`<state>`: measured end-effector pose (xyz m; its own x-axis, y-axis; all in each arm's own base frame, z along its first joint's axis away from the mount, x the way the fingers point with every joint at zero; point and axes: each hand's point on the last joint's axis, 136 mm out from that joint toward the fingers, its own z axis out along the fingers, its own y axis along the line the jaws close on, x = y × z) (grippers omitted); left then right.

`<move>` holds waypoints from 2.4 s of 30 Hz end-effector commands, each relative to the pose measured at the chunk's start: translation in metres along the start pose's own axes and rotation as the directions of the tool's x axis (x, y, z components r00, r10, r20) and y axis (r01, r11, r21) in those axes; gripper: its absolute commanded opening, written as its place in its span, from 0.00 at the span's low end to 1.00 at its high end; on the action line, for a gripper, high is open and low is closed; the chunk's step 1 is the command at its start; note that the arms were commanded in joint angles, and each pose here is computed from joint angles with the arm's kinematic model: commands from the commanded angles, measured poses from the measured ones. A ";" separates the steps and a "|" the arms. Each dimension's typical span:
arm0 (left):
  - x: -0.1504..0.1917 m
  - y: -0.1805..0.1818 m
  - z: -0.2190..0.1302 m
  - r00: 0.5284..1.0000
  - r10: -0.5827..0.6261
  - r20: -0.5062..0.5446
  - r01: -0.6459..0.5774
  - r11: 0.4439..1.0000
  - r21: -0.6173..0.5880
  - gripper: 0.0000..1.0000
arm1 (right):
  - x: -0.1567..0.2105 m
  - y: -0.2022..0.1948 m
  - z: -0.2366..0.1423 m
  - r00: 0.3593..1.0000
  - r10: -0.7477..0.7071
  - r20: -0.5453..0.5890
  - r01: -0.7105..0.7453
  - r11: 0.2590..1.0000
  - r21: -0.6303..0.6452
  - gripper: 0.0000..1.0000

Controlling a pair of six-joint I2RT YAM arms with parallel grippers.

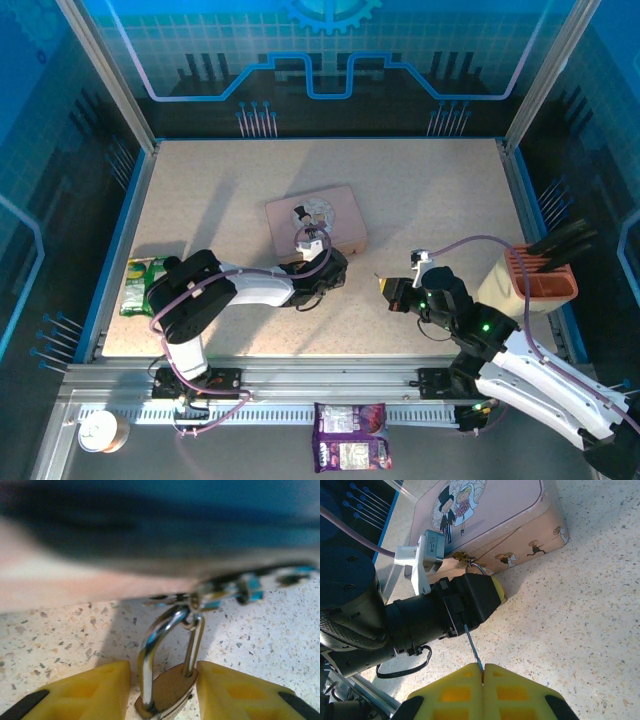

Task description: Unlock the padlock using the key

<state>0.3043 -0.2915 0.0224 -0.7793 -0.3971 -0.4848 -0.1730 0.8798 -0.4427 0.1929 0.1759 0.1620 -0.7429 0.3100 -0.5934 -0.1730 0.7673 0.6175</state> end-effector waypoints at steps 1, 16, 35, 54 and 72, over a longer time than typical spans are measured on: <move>0.007 0.000 0.004 1.000 -0.004 -0.018 0.004 1.000 -0.008 0.33 | -0.003 0.001 0.000 1.000 0.025 0.015 -0.024 1.000 -0.013 0.00; -0.001 -0.009 -0.020 1.000 -0.015 -0.013 0.015 0.999 0.045 0.14 | 0.000 0.000 0.006 0.999 0.041 -0.001 -0.041 0.999 -0.015 0.00; -0.010 -0.042 -0.050 0.987 -0.128 -0.101 0.150 0.952 0.267 0.05 | 0.031 -0.009 0.039 0.941 0.324 -0.099 -0.330 0.942 -0.056 0.00; -0.014 -0.056 -0.064 0.931 -0.283 -0.230 0.358 0.828 0.432 0.01 | 0.042 -0.004 0.065 0.822 0.547 -0.157 -0.567 0.811 -0.144 0.00; -0.016 -0.066 -0.072 0.907 -0.321 -0.272 0.419 0.759 0.498 0.00 | 0.052 0.007 0.087 0.744 0.624 -0.239 -0.663 0.734 -0.149 0.00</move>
<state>0.2783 -0.3041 0.0697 -0.8065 -0.5760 -0.1334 -0.2351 0.5193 -0.8216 0.2067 0.2425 0.0809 -0.8191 0.5715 0.0496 0.2797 0.3224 0.9044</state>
